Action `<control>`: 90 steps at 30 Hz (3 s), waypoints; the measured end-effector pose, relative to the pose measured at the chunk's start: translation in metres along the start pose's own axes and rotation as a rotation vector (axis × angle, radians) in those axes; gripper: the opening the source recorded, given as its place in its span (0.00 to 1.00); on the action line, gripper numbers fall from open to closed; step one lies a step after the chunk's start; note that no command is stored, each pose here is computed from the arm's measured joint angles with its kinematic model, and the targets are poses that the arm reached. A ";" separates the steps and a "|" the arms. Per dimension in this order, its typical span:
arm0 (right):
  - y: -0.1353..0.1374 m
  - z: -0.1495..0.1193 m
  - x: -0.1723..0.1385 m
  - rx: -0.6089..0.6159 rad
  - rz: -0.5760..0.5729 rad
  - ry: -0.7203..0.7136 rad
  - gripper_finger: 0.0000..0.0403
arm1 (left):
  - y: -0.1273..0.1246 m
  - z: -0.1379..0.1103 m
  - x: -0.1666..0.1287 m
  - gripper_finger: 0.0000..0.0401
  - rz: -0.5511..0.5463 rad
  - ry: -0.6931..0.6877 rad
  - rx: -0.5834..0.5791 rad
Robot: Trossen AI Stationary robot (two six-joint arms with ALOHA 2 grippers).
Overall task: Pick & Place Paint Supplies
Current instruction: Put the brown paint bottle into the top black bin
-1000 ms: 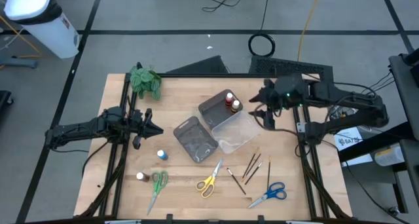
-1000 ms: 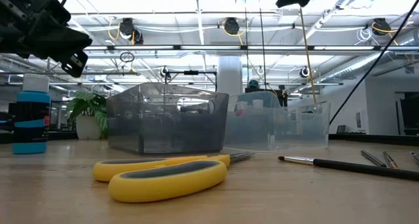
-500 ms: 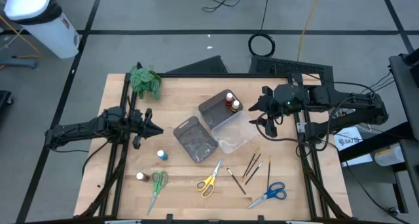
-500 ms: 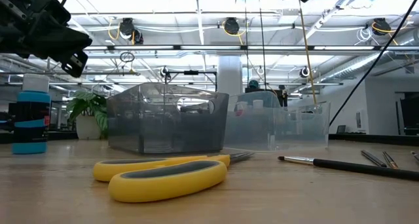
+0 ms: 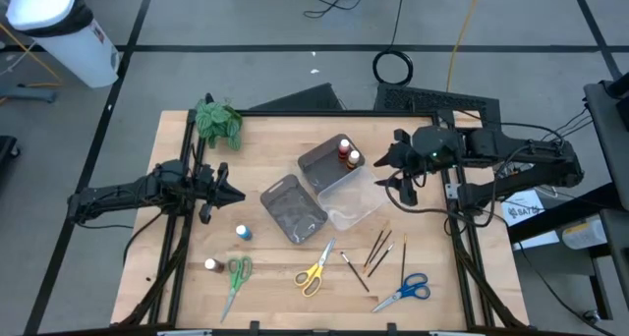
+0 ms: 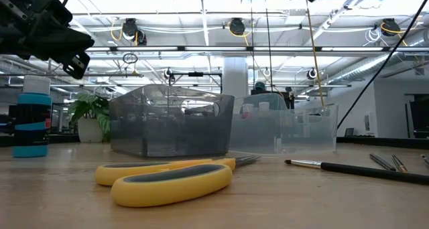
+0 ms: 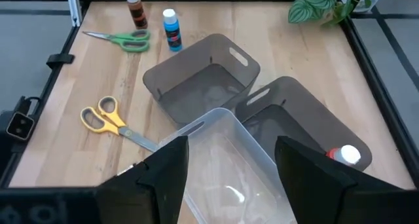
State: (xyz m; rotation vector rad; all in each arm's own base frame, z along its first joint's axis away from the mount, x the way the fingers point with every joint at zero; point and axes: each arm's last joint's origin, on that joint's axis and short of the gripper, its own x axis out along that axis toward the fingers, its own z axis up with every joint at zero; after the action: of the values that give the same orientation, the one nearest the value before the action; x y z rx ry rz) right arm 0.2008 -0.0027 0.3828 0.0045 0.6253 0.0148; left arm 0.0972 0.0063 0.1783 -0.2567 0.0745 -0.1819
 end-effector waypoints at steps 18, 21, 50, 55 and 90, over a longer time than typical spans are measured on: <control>0.002 -0.079 0.004 0.065 0.062 -0.338 0.53 | 0.000 0.000 0.000 0.12 0.000 0.000 0.000; 0.002 -0.095 0.017 0.078 0.067 -0.363 0.53 | 0.000 0.000 0.000 0.12 0.000 0.000 0.000; 0.010 -0.124 0.035 -0.091 0.324 -0.467 0.53 | 0.000 0.000 0.000 0.12 0.001 0.000 0.000; 0.010 -0.124 0.034 -0.123 0.323 -0.477 0.53 | 0.000 0.000 0.000 0.12 0.000 0.000 0.000; 0.010 -0.137 0.045 -0.129 0.318 -0.522 0.53 | 0.000 0.000 0.000 0.12 0.000 -0.001 0.006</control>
State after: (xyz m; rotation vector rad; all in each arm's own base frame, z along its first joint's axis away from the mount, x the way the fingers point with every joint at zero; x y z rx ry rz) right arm 0.1571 0.0076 0.2449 -0.0167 0.0960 0.3516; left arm 0.0972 0.0063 0.1783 -0.2507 0.0735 -0.1816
